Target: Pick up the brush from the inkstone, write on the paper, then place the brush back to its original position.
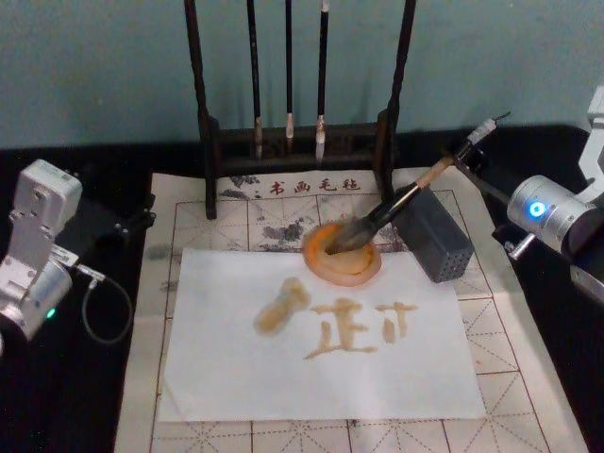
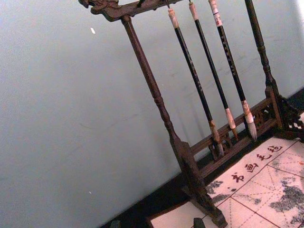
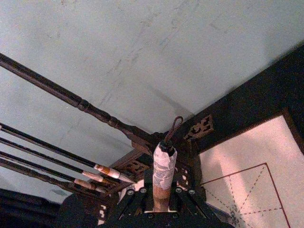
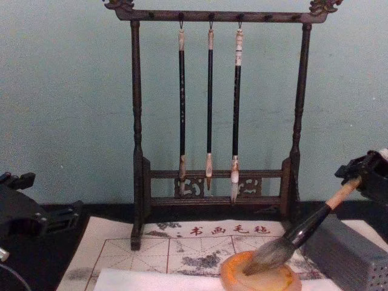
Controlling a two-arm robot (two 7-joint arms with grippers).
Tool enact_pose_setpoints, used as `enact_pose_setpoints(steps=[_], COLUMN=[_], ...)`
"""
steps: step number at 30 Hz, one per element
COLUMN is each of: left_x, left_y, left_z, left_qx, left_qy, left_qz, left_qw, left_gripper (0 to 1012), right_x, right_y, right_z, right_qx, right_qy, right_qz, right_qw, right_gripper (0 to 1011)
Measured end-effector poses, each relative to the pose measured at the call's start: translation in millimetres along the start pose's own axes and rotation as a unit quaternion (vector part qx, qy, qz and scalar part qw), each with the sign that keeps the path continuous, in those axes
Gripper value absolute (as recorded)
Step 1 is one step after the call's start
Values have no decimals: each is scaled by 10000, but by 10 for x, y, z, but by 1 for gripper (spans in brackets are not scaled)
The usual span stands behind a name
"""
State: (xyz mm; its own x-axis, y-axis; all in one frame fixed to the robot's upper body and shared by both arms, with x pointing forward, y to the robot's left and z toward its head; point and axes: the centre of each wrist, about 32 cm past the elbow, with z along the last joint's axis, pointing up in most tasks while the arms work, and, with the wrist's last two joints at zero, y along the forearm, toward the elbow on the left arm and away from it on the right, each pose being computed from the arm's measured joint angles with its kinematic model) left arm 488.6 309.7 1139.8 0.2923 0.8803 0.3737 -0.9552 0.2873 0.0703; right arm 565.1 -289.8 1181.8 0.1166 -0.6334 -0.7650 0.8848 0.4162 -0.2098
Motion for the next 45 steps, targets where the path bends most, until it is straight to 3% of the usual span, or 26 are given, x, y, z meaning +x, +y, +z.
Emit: enact_pose_setpoints(steps=[45], left_x=[0], left_y=[0], left_z=[0], left_qx=[0], left_qy=[0], left_qz=[0], left_qw=[10000], left_gripper=[1001], right_x=[-13], right_y=[-4], right_z=[-87], right_qx=[-49], right_qy=[-39], right_qz=[-67], right_qw=[10000], right_gripper=[185])
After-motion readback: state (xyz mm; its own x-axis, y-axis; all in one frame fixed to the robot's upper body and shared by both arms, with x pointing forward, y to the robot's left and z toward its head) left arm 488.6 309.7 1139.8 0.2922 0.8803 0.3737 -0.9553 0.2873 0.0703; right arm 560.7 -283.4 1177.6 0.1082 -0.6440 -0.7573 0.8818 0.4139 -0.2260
